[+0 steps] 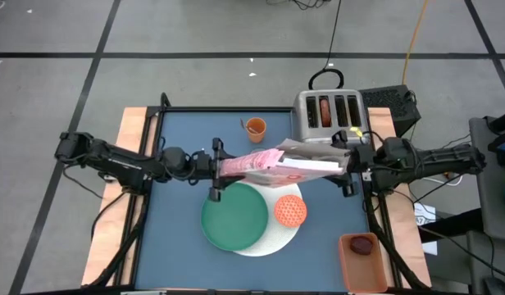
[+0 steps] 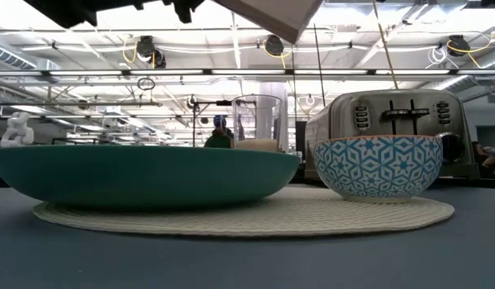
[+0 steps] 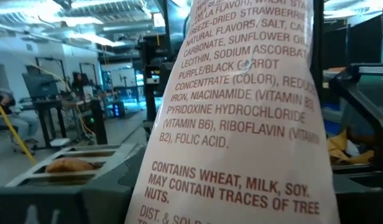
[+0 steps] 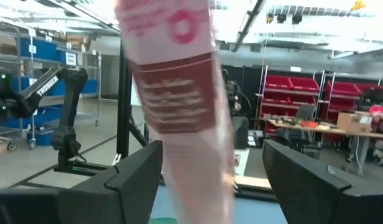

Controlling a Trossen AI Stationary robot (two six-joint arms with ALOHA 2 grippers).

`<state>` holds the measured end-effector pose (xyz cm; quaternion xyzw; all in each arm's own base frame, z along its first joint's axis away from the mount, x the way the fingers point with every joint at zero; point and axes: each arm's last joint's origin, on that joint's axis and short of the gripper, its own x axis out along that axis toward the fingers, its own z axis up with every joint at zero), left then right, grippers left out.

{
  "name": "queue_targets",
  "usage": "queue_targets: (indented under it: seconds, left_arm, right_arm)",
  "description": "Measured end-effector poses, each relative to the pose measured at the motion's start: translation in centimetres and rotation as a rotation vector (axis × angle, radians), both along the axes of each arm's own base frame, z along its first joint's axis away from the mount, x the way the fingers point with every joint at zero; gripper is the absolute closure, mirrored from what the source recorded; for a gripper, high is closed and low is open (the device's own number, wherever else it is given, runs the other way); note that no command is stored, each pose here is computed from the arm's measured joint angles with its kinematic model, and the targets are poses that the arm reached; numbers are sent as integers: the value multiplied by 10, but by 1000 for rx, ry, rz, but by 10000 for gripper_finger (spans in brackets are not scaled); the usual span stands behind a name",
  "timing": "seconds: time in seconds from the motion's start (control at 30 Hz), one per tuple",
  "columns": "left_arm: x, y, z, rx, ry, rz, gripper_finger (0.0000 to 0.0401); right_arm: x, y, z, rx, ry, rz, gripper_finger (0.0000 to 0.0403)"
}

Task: Arrange a breakfast setting
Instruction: Pour the cereal from the cereal box into the orange bowl

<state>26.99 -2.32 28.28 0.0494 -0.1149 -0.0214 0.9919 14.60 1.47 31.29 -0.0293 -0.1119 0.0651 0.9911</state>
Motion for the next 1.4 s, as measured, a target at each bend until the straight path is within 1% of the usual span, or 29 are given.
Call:
queue_targets:
  seconds: [0.1, 0.33, 0.83, 1.1, 1.23, 1.33, 1.4]
  left_arm:
    - [-7, 1, 3, -35, 42, -9, 182]
    - [-23, 0, 3, -144, 201, -24, 182]
    - [-56, -18, 3, -405, 431, -125, 182]
    - [-67, -28, -4, -520, 561, -155, 182]
    - [-68, -32, -7, -550, 598, -160, 182]
    - [-71, -33, -2, -573, 684, -133, 182]
    - [-72, -34, 4, -565, 740, -106, 182]
  right_arm:
    - [-5, -1, -2, -2, 30, -2, 133]
    - [-11, -1, -8, -10, 103, 0, 133]
    - [-11, -1, -22, -23, 244, 3, 133]
    - [-11, -1, -27, -27, 297, -1, 133]
    - [-11, -1, -27, -27, 294, -1, 133]
    - [-11, -1, -27, -27, 294, -1, 133]
    - [-11, -1, -27, -27, 294, -1, 133]
